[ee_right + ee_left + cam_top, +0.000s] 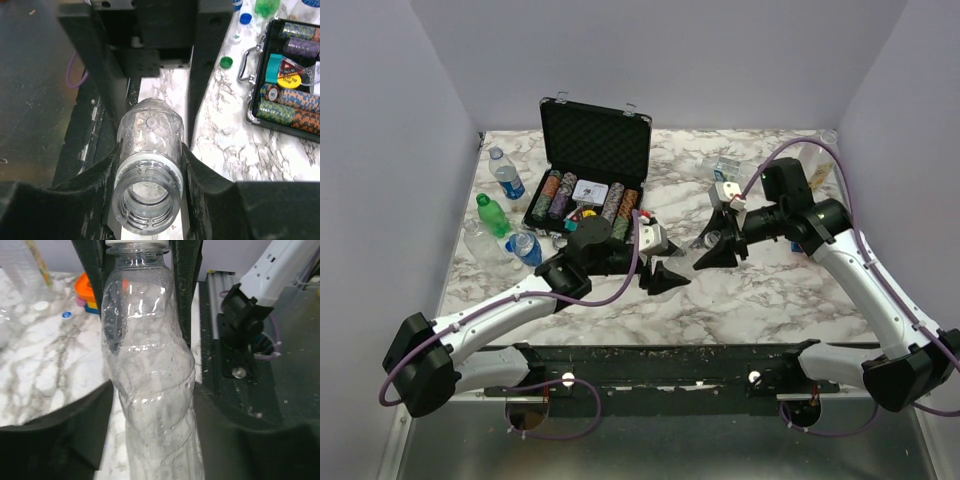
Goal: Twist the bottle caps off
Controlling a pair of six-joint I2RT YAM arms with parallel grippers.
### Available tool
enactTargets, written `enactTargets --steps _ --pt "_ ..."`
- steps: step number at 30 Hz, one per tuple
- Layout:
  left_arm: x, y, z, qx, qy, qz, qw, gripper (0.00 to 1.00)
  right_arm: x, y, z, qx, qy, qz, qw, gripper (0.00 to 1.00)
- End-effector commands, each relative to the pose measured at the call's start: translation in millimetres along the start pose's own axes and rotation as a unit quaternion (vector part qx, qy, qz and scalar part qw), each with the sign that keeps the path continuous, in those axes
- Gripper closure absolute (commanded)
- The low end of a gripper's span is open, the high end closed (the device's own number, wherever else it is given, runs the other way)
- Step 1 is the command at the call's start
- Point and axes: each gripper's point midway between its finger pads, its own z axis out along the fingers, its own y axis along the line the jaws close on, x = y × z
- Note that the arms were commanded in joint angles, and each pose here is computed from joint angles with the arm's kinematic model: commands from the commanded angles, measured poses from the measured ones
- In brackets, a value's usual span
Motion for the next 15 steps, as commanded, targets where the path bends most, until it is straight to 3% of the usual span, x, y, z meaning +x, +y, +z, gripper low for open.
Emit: enactTargets --steps 1,5,10,15 --pt "-29.8 11.5 -13.0 -0.051 -0.035 0.036 0.997 0.17 -8.0 -2.3 -16.1 0.03 -0.008 0.019 0.999 0.78" --pt "-39.4 18.3 -28.6 -0.091 -0.043 0.084 0.991 0.03 0.3 -16.0 -38.0 0.084 -0.005 0.041 0.996 0.78" --pt "-45.1 38.9 -50.9 -0.172 -0.029 0.128 0.976 0.01 28.3 -49.3 -84.2 0.201 0.034 0.103 0.973 0.77" --pt "-40.3 66.8 -68.8 -0.258 -0.001 0.14 0.956 0.01 62.3 -97.0 -180.4 0.388 0.082 0.158 0.904 0.76"
